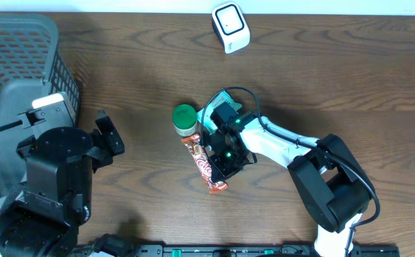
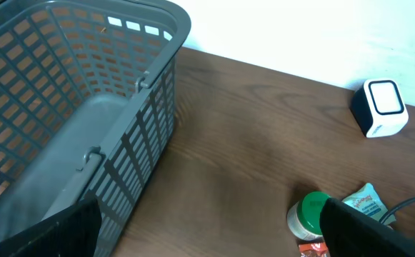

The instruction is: Scan the item barcode

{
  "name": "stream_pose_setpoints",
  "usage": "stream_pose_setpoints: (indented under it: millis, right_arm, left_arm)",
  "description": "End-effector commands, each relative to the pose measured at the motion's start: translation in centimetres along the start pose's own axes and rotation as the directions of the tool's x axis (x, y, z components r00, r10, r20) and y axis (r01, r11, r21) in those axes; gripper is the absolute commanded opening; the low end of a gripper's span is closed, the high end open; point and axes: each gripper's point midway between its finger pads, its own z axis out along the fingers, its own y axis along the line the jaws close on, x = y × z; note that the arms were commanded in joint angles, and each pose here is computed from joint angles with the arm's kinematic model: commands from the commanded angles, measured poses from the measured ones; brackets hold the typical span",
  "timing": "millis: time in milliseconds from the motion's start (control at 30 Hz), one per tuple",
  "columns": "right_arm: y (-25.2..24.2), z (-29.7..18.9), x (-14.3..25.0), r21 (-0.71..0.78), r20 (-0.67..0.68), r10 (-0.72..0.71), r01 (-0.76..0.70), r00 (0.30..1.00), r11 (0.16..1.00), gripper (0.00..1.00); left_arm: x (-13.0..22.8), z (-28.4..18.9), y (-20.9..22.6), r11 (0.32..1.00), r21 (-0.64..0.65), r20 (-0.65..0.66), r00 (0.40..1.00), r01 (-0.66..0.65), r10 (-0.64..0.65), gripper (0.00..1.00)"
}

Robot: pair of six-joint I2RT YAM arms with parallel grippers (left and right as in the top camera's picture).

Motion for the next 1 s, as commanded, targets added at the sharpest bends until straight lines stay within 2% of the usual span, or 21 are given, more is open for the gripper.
stream_pose_setpoints:
  millis: [0, 167, 300, 500, 667, 967]
  right_arm:
    - [-5.6, 2.6, 2.6, 0.258, -0.107, 0.075, -0.045, 0.991, 0.965, 0.01]
    - [-6.0, 0.5, 2.0, 0.339, -0.104, 0.094, -0.053, 0.99, 0.939, 0.02]
    - [-7.6, -2.6, 1.8, 0.497, -0.066, 0.144, -0.093, 0.987, 0.863, 0.02]
    - [-8.3, -5.6, 2.1, 0.596, -0.018, 0.147, -0.107, 0.989, 0.796, 0.02]
    - [-9.5, -8.9, 2.5, 0.71, 0.048, 0.159, -0.146, 0.986, 0.689, 0.02]
    - [-10.6, -12.4, 3.2, 0.79, 0.134, 0.175, -0.212, 0.975, 0.575, 0.01]
  left_arm:
    - [-0.1, 0.1, 0.4, 1.0, -0.026, 0.007, 1.0, 0.002, -0.001, 0.98]
    - [-0.1, 0.1, 0.4, 1.0, -0.026, 0.007, 1.0, 0.002, -0.001, 0.98]
    - [-0.1, 0.1, 0.4, 1.0, -0.026, 0.007, 1.0, 0.002, -0.001, 0.98]
    - [-0.1, 0.1, 0.4, 1.0, -0.026, 0.007, 1.0, 0.002, -0.001, 0.98]
    - [-0.1, 0.1, 0.4, 1.0, -0.026, 0.007, 1.0, 0.002, -0.001, 0.98]
    - [-0.1, 0.1, 0.4, 1.0, -0.026, 0.007, 1.0, 0.002, -0.001, 0.98]
